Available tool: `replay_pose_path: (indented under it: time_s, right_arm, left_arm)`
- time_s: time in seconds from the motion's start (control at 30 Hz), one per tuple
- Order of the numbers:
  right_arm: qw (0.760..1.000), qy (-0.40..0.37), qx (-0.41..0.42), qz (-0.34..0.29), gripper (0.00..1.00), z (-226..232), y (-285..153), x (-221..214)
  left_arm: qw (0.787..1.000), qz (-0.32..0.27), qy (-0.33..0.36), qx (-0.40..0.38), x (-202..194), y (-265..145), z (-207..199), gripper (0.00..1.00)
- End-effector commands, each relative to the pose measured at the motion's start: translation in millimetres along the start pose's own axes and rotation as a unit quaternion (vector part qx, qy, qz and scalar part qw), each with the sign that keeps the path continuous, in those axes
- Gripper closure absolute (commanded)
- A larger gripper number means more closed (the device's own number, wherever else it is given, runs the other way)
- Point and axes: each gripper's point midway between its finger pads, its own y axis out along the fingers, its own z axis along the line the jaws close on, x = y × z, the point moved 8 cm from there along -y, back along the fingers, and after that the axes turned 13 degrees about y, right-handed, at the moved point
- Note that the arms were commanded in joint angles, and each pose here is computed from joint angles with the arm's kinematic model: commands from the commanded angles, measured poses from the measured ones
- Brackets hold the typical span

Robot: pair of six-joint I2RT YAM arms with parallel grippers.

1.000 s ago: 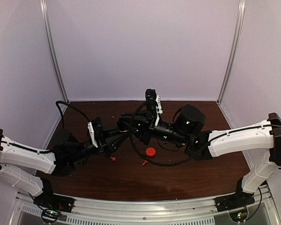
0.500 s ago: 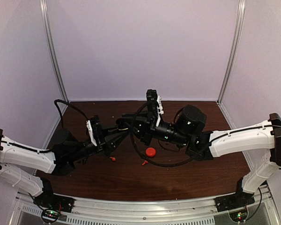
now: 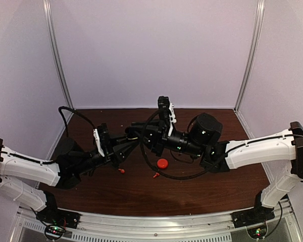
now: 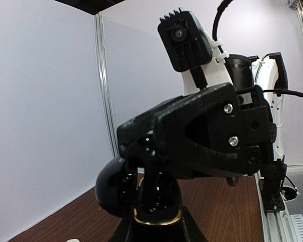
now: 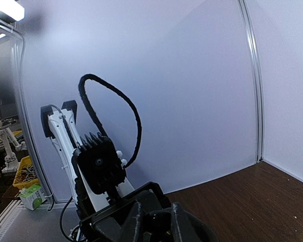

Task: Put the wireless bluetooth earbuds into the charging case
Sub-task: Place the left earbud in the left side groove of the charging case.

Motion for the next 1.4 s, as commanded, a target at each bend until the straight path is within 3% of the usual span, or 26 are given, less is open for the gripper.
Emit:
replay_pose_path:
  time_s: [0.0,0.57,1.37]
  right_arm:
    - [0.999,0.006,-0.013,0.031,0.9,-10,1,-16]
    - [0.997,0.031,-0.017,0.067,0.86,-16,4,-31]
    - [0.996,0.039,-0.061,0.054,0.72,-22,-10,-29]
  left_arm:
    - [0.999,-0.048,0.01,0.01,21,3,8,1.0]
    - [0.999,-0.046,0.019,0.004,23,2,8,1.0]
    - [0.998,-0.056,0.024,0.025,29,-2,12,1.0]
